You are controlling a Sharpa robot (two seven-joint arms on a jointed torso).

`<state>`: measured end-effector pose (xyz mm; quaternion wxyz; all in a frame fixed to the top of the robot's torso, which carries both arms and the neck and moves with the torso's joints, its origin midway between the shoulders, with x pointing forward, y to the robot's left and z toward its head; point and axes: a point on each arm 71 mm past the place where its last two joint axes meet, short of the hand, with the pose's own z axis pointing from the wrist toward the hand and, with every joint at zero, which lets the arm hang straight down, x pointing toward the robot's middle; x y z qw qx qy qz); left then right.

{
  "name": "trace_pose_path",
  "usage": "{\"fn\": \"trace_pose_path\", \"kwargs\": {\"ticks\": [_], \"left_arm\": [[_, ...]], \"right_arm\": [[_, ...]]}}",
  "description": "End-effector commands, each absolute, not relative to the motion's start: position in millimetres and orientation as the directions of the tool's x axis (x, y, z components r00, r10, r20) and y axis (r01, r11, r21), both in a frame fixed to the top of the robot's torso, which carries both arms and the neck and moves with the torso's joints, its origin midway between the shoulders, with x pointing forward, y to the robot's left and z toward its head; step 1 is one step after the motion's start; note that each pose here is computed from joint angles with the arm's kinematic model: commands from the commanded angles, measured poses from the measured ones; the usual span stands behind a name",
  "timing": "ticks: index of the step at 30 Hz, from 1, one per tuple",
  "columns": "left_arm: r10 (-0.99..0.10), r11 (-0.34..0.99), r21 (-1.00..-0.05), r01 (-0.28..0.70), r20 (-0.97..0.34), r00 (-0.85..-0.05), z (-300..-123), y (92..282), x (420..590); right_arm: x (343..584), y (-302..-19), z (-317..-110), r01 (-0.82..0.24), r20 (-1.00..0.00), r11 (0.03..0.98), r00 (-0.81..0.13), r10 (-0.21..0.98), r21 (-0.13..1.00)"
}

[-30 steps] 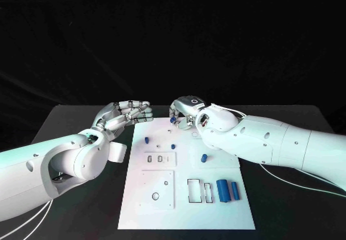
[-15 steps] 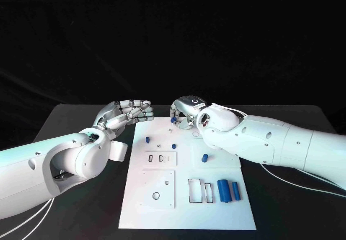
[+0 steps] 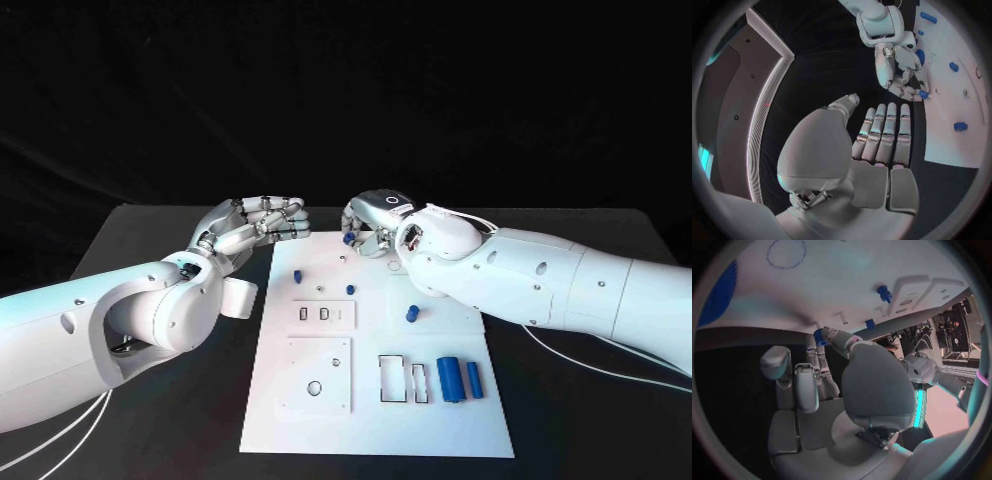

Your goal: Assemble the parts on the task board

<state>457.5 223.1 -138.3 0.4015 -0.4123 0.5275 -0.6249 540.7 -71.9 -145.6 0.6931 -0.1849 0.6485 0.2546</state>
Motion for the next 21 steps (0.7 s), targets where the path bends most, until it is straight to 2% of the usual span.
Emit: {"fn": "trace_pose_path", "kwargs": {"ticks": [1,21], "left_arm": [[-0.93,-0.132,-0.989,0.071,0.099,-0.353,-136.6,221.3,457.5],[-0.931,-0.131,-0.989,0.07,0.098,-0.352,-136.6,222.0,457.9]], "right_arm": [[539.3,-71.0,-151.4,-0.601,-0.997,0.796,-0.001,0.083,0.067],[541.0,-73.3,-151.6,-0.592,-0.996,0.802,-0.004,0.086,0.072]]}}
